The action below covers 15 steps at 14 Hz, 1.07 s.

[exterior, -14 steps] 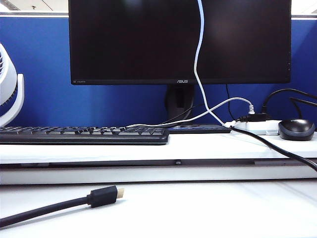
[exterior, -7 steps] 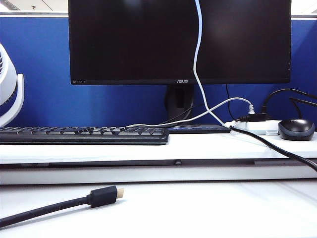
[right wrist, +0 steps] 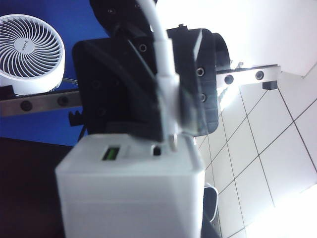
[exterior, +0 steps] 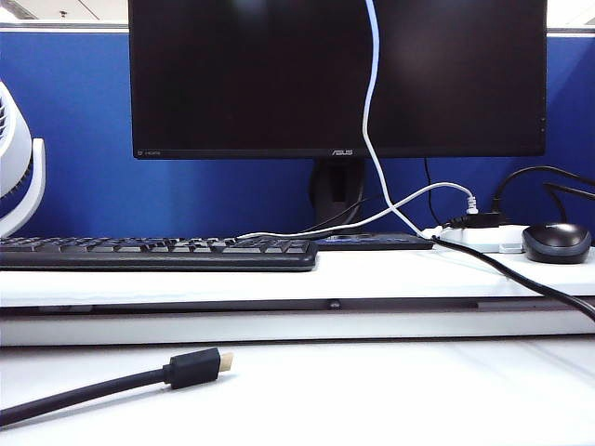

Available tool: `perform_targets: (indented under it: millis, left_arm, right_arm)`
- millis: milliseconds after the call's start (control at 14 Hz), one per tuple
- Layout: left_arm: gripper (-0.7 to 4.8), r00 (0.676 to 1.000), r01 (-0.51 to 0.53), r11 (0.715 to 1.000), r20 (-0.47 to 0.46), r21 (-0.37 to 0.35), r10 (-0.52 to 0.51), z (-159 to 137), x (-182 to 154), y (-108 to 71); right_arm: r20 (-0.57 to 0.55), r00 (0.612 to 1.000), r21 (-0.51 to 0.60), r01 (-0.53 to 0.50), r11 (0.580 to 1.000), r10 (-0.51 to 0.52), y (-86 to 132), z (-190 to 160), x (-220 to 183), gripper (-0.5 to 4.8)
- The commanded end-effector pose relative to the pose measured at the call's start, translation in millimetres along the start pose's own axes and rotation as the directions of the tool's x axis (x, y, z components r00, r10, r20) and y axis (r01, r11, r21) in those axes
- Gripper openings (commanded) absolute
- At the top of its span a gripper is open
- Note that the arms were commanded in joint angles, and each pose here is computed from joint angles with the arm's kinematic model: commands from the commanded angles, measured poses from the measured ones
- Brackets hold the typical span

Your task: Pick up the Type-C charging cable and the charging base, insert one end of the Type-C charger into the corresponding slot on the base, and finally place the plugged-in charger back on the table.

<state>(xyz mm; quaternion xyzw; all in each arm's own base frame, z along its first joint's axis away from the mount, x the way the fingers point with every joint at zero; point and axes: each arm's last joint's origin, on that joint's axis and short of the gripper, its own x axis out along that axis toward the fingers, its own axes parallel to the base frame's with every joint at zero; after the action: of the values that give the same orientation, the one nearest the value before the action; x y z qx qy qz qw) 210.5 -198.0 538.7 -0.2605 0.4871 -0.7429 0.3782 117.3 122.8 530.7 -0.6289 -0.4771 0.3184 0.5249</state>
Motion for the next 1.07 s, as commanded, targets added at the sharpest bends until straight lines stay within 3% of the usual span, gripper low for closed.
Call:
perform_targets:
  millis: [71,1069]
  left_arm:
    - [-0.06,0.998,0.001,1.0,0.059,0.009,-0.001,3.6,-0.3,2.7]
    - [-0.06,0.998,-0.001,1.0,0.059,0.011,0.0,3.6,-0.3,3.6]
  right_arm:
    - [0.07,0.997,0.002,0.031,1.0,-0.031,-4.0,4.7,-2.7,-0.01]
    - [0.065,0.996,0.023,0.058,0.998,-0.059,-7.3,4.6,-3.6,-0.01]
